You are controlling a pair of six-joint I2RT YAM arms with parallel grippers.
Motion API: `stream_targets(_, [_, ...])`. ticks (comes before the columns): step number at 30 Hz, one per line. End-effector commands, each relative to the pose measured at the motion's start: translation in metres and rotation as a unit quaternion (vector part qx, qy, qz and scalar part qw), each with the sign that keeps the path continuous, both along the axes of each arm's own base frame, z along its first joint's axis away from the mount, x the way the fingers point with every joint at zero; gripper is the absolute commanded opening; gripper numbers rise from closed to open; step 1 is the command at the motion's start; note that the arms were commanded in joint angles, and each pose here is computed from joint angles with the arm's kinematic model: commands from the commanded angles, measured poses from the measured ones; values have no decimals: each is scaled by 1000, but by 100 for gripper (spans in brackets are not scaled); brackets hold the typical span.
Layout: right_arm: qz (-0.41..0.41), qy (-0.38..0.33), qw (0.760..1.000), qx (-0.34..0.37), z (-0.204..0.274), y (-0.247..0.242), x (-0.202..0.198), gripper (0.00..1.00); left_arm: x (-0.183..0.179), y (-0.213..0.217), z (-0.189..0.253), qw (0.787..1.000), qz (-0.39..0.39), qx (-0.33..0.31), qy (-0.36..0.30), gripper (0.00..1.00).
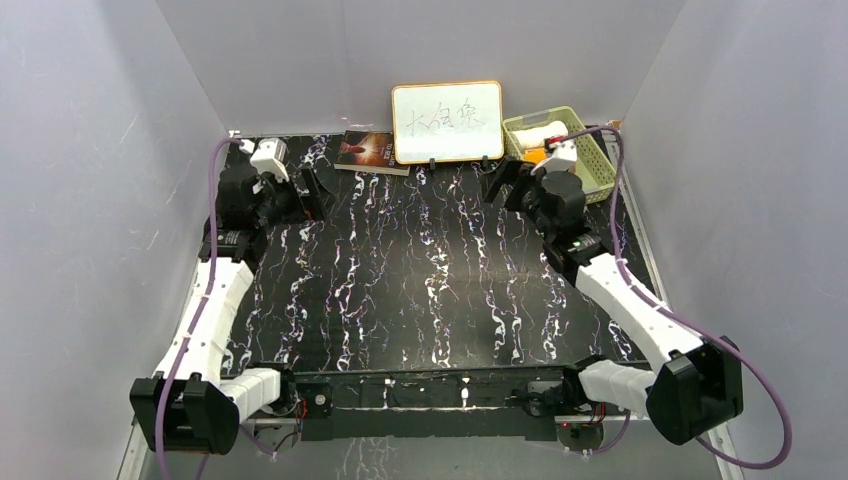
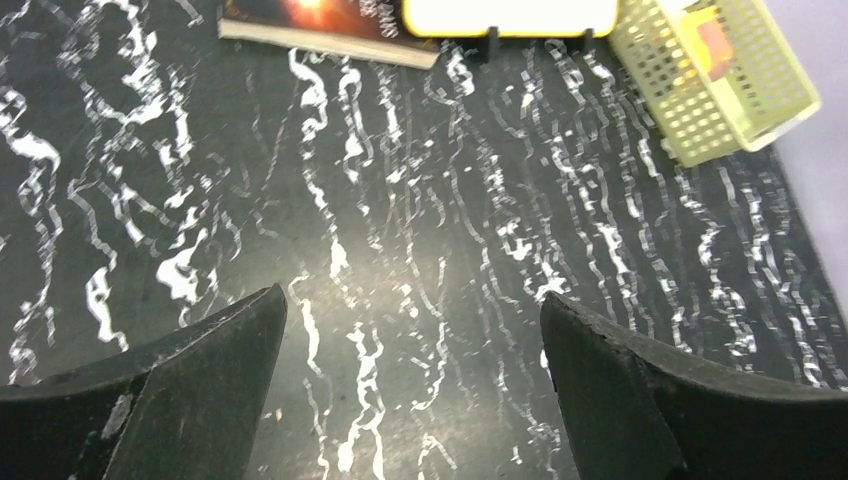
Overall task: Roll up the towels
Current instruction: Reset both arms
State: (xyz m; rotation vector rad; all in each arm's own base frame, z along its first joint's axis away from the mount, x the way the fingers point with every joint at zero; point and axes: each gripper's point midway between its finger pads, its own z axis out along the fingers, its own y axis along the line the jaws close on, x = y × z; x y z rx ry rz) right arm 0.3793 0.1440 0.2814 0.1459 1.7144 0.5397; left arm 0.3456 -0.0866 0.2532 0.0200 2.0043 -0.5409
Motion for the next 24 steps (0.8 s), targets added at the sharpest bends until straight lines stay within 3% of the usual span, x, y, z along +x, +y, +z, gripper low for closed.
stream_targets(1, [-74,52,991,-99,-28,-21,1,98,-10,24,-5,998,35,49,-15,98])
stream_targets(9, [-61,46,993,-88,-28,-6,-7,98,-15,30,4,996,39,57,-54,98])
stream_targets(24, [-63,30,994,-89,-21,-6,-7,98,-20,29,2,996,31,65,-60,98])
